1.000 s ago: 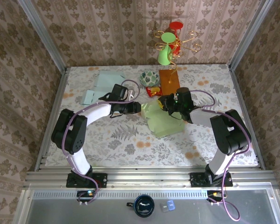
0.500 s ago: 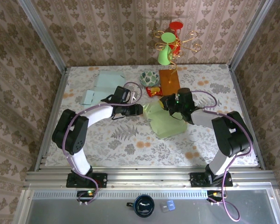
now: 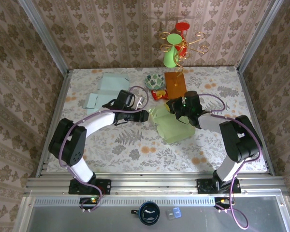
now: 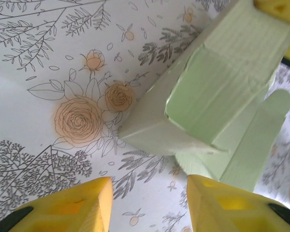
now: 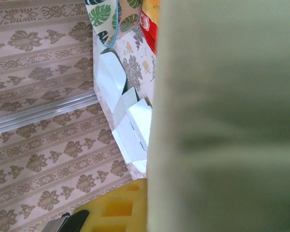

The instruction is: Fold the paper box

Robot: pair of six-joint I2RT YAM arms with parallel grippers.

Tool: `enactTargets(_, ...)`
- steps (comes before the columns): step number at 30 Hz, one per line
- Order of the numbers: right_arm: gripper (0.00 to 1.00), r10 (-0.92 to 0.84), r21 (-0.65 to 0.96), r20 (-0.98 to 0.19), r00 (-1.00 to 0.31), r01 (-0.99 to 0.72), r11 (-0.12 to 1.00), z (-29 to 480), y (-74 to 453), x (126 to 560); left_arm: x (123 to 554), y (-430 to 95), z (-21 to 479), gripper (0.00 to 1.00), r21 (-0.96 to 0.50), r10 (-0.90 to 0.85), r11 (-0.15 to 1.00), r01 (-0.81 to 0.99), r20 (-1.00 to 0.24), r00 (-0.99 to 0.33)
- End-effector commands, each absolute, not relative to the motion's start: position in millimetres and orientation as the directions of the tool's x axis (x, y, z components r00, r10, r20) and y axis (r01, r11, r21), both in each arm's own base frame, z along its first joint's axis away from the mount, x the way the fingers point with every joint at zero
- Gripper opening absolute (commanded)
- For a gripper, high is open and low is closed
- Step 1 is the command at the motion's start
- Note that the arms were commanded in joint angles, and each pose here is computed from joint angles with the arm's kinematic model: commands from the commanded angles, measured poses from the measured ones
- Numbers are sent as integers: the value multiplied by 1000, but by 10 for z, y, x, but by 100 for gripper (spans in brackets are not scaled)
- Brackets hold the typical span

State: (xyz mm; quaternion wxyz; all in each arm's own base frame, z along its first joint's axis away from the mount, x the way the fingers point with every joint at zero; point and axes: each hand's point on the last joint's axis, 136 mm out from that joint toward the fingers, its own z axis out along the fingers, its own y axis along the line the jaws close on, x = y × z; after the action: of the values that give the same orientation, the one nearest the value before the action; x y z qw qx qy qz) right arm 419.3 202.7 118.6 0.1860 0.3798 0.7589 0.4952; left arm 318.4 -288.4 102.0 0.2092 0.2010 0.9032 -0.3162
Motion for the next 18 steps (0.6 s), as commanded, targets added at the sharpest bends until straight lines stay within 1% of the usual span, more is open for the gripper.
enactTargets(1,0,765,890,93,-637,398,223,1192,1974,4172,3136,-2772,992,45,-419,345,674,608,-549,-761)
enactTargets(3,0,764,889,95,-638,400,224,1182,1971,4170,3169,-2792,1004,45,-385,373,645,660,-595,-712)
enactTargets(7,0,760,888,100,-643,401,223,1179,1979,4171,3273,-2828,972,48,-329,407,629,704,-632,-660)
enactTargets(9,0,757,888,105,-645,404,221,1170,1986,4168,3313,-2896,998,50,-316,414,604,732,-660,-627)
enactTargets(14,0,757,886,112,-644,410,217,1150,1981,4163,3293,-3087,936,52,-293,471,548,783,-666,-578)
enactTargets(18,0,754,886,117,-646,410,214,1154,1989,4165,3332,-3148,907,54,-274,483,551,788,-666,-569)
